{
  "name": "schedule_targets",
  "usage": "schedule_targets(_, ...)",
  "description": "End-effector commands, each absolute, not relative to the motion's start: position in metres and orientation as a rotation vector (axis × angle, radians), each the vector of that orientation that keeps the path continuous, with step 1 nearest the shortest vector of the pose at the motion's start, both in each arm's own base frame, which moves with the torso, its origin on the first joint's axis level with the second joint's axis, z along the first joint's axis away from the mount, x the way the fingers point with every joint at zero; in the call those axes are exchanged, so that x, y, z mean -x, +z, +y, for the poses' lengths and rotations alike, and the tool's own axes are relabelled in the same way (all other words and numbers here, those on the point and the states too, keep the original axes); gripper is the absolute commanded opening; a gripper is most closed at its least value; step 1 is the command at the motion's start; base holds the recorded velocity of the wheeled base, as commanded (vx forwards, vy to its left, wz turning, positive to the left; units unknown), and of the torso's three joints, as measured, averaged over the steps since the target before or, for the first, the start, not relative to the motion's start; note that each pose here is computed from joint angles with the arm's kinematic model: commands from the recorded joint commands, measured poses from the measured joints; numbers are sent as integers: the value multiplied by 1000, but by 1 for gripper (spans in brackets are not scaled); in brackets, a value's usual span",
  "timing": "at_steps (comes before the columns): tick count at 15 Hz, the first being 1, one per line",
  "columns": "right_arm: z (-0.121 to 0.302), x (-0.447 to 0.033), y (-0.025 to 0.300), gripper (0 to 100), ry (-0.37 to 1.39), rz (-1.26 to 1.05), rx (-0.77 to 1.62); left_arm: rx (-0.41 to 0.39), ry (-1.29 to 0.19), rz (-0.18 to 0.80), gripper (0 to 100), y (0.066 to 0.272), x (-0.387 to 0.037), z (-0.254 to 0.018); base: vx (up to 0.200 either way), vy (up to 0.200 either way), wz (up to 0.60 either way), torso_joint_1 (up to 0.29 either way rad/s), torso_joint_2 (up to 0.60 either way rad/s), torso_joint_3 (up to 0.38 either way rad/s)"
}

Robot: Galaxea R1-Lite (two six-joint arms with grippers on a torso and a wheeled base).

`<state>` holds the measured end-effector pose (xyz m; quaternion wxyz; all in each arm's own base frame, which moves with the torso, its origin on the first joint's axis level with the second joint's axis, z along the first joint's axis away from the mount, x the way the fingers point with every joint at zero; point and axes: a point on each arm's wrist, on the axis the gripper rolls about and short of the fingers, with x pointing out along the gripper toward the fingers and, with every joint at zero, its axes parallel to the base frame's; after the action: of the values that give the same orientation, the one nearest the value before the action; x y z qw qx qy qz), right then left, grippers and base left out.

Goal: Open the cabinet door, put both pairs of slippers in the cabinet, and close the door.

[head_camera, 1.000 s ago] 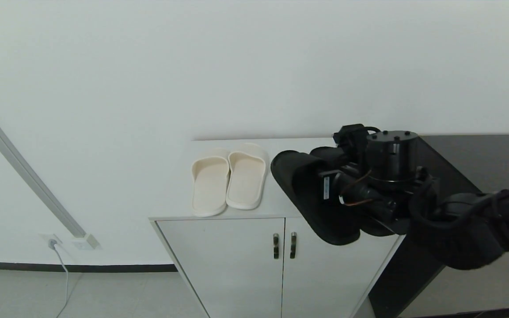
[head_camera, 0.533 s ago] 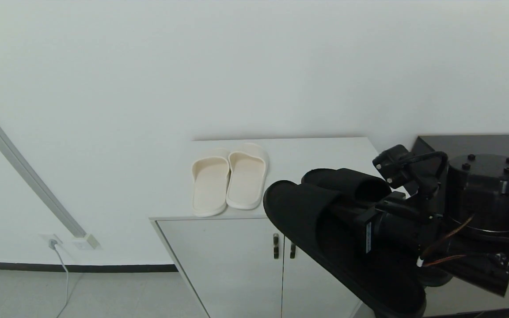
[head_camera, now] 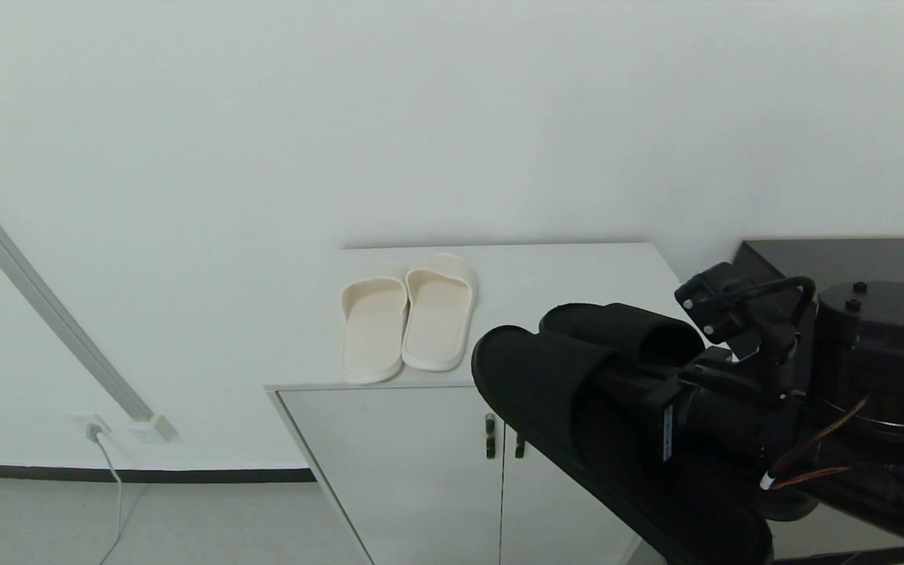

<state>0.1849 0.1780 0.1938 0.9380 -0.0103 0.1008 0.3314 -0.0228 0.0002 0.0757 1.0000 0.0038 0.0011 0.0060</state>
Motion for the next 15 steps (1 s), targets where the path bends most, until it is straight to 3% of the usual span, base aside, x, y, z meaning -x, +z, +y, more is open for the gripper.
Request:
schedule_targets(1,179,-185,192,0,676,214,25,-8,14,2,0,76,23,0,-200,0,0,22,7,2)
schedule_targets(5,177,-184,190,0,677,217,35,-8,14,2,0,76,23,0,-200,0,0,-6,0,4)
schedule_targets(15,173,-179,186,0,695,229,43,-8,14,2,0,76,23,0,0,0,0,0,0,0)
